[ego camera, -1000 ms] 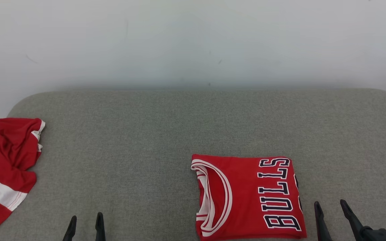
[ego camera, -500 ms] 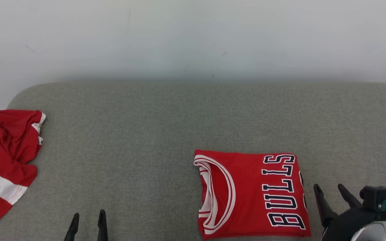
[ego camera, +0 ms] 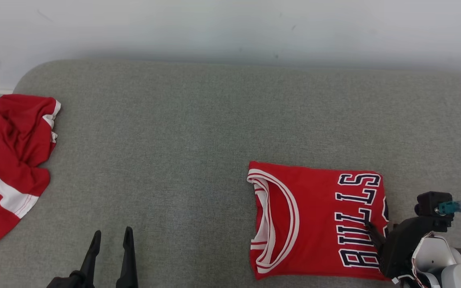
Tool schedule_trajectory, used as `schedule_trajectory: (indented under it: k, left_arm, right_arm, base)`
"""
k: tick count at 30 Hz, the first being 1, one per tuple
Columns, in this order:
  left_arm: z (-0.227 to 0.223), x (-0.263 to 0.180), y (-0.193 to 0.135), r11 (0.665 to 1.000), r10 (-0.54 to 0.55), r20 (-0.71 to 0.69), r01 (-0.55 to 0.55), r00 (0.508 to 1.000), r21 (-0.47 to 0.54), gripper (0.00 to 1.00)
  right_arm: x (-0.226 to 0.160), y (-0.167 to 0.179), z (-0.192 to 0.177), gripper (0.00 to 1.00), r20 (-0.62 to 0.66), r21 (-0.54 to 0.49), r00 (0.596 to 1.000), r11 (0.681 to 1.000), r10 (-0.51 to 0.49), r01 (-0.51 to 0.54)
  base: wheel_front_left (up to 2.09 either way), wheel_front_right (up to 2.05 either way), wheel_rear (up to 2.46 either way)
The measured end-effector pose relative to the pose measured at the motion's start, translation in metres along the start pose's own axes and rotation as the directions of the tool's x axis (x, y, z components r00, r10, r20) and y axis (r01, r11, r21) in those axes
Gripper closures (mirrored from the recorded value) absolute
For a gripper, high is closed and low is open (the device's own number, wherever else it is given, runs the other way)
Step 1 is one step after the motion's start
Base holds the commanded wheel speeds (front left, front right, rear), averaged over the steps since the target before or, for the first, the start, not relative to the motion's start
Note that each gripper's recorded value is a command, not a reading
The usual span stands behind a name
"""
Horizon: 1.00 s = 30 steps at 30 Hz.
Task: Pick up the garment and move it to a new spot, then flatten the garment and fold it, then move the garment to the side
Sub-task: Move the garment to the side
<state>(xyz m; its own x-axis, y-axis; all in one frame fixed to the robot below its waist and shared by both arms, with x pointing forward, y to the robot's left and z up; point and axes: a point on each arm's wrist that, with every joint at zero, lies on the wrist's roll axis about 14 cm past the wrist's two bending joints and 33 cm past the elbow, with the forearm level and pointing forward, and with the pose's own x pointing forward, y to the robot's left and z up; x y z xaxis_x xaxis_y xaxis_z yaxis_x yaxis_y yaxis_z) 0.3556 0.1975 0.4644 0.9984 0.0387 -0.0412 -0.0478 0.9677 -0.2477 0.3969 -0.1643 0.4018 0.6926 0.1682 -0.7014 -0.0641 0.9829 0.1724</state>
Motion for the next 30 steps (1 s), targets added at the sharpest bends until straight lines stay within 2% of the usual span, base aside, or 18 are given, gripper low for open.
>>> schedule_trajectory:
  k: [11, 12, 13, 14, 23, 30]
  left_arm:
    - [-0.008, 0.004, 0.010, 0.999, 0.034, -0.028, -0.034, 0.999, 0.003, 0.00]
    - [-0.009, 0.005, 0.010, 0.999, 0.034, -0.028, -0.034, 0.999, 0.003, 0.00]
    - [-0.009, 0.007, 0.009, 1.000, 0.031, -0.028, -0.031, 0.999, 0.003, 0.00]
    - [-0.008, 0.008, 0.008, 1.000, 0.027, -0.027, -0.027, 0.999, 0.003, 0.00]
    - [-0.009, 0.017, 0.002, 1.000, 0.005, -0.026, -0.005, 1.000, 0.003, 0.00]
    - [-0.007, 0.034, -0.012, 0.999, -0.043, -0.010, 0.043, 0.999, 0.004, 0.00]
  right_arm:
    - [0.021, 0.002, -0.023, 0.00, -0.187, -0.046, 0.982, 0.999, -0.013, 0.004]
    - [0.021, 0.002, -0.023, 0.43, -0.199, -0.059, 0.980, 0.998, -0.014, 0.002]
    - [0.021, 0.001, -0.023, 0.77, -0.207, -0.072, 0.978, 0.997, -0.014, -0.001]
    - [0.020, 0.000, -0.023, 1.00, -0.210, -0.090, 0.978, 0.996, -0.019, 0.000]
    - [0.014, -0.026, -0.008, 1.00, -0.200, -0.254, 0.975, 0.966, -0.093, 0.039]
    - [0.008, -0.050, 0.037, 1.00, -0.112, -0.428, 0.981, 0.899, -0.158, 0.096]
  base:
    - [0.00, 0.00, 0.00]
    - [0.00, 0.00, 0.00]
    - [0.00, 0.00, 0.00]
    - [0.00, 0.00, 0.00]
    - [0.00, 0.00, 0.00]
    - [0.00, 0.00, 0.00]
